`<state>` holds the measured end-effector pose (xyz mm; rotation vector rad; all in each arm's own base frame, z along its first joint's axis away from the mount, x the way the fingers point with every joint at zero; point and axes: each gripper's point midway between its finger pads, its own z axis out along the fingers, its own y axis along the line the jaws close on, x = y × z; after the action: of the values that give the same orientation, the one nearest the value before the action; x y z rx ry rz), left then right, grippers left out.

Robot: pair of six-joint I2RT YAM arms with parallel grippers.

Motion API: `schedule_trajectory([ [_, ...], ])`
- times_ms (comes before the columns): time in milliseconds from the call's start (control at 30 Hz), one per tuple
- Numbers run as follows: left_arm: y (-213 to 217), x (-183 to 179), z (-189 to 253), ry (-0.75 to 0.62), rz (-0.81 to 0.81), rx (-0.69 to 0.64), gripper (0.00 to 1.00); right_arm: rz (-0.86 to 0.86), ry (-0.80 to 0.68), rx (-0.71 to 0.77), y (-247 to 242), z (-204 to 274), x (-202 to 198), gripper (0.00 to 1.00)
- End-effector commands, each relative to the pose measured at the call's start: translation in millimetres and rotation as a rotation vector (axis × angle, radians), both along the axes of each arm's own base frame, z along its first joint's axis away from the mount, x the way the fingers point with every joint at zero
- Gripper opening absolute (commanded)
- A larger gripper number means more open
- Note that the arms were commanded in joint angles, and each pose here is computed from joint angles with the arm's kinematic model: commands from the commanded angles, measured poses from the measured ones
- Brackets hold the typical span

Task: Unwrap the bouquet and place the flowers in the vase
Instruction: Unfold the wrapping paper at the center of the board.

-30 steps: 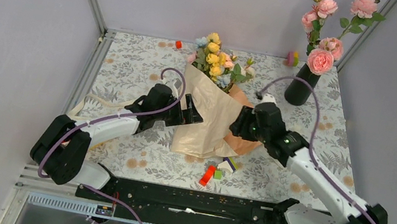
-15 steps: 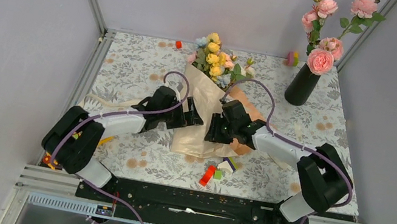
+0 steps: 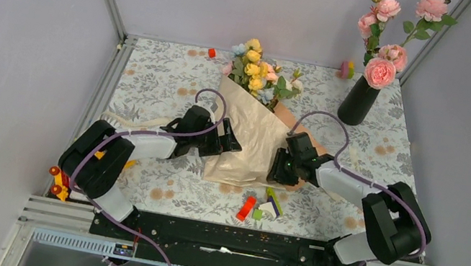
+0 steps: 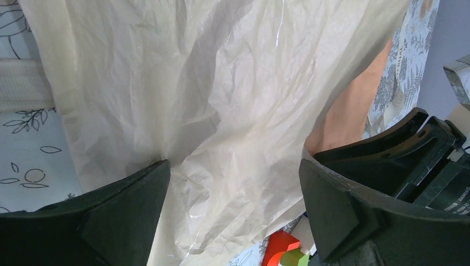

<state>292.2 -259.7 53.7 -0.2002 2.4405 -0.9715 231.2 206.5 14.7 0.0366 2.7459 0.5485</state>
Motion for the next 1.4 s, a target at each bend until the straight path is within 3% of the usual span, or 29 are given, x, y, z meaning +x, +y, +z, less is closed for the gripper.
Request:
schedule_trajectory([
  [0, 8.0, 3.9, -10.1, -0.008, 0.019, 0.046, 0.97, -0.082, 0.043, -0.110, -42.6, -10.2, -13.6, 0.43],
  [300, 15.3, 14.7, 22.3, -0.135, 0.011, 0.142, 0.97, -0.232, -0.013, -0.250, -104.9, 9.1, -1.0, 0.49],
  [633, -47.7, -8.5, 76.3, -0.393, -0.236, 0.291, 0.97, -0.408, -0.061, -0.197, -149.5, 31.5, 17.1, 0.54],
  [733, -67.0, -20.3, 72.2, -0.404, -0.286, 0.332, 0.97, -0.421, -0.096, -0.172, -150.3, 42.5, 21.8, 0.55],
  [967, -94.5, -36.8, 54.4, -0.473, -0.315, 0.571, 0.99, -0.432, -0.144, -0.111, -143.8, 56.4, 25.5, 0.59],
  [1367, -107.8, -5.7, 32.1, -0.550, -0.225, 0.831, 0.99, -0.448, -0.198, -0.010, -132.4, 66.2, 26.0, 0.64],
])
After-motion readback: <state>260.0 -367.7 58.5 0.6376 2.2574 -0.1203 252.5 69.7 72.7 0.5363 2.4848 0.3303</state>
